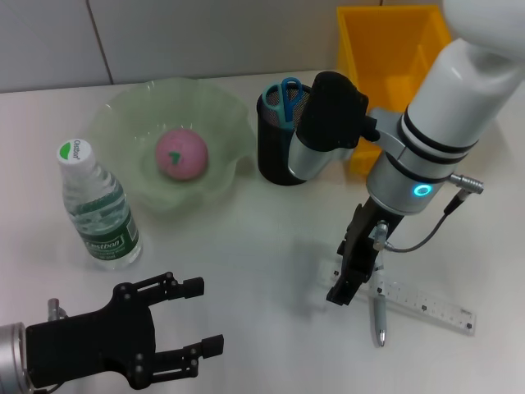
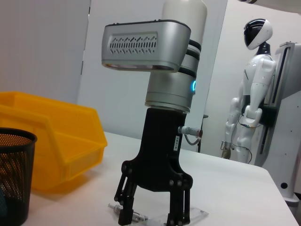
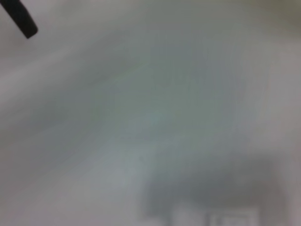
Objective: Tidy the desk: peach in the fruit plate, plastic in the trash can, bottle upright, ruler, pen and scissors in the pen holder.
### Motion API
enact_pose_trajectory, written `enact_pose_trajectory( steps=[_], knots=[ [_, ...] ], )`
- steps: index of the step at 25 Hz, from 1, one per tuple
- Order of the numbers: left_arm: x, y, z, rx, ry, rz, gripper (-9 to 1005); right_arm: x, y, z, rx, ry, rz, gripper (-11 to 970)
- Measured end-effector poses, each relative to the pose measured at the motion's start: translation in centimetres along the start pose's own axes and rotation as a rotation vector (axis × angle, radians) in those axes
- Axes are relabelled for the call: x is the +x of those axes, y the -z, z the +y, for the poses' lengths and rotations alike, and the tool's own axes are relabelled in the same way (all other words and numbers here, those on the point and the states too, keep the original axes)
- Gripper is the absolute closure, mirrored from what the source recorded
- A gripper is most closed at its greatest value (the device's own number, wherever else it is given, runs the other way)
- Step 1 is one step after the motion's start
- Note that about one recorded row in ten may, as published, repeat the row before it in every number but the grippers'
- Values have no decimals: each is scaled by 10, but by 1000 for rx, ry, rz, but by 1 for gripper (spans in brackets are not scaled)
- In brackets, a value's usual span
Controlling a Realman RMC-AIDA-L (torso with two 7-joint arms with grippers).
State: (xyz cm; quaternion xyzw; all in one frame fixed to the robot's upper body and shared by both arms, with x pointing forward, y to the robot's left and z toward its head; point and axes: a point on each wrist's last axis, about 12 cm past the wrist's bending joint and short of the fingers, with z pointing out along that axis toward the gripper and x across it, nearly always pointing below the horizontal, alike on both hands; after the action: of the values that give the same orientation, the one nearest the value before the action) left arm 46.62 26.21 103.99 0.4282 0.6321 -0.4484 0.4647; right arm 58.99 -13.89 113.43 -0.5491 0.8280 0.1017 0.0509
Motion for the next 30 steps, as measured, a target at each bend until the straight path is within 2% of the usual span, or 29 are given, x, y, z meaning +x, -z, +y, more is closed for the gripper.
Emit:
enact_pose_trajectory(
  steps=[22,27,30],
  knots=[
    [-1,2,0,-1,3,-5,209,2,-7,-3,13,-20,-11,285],
    [-1,2,0,-1,3,-7,209,2,-7,-3,13,-20,-11,424],
    [-1,2,-1,0,4,-8,209,2,-7,-3,13,-20,-11,450]
  ],
)
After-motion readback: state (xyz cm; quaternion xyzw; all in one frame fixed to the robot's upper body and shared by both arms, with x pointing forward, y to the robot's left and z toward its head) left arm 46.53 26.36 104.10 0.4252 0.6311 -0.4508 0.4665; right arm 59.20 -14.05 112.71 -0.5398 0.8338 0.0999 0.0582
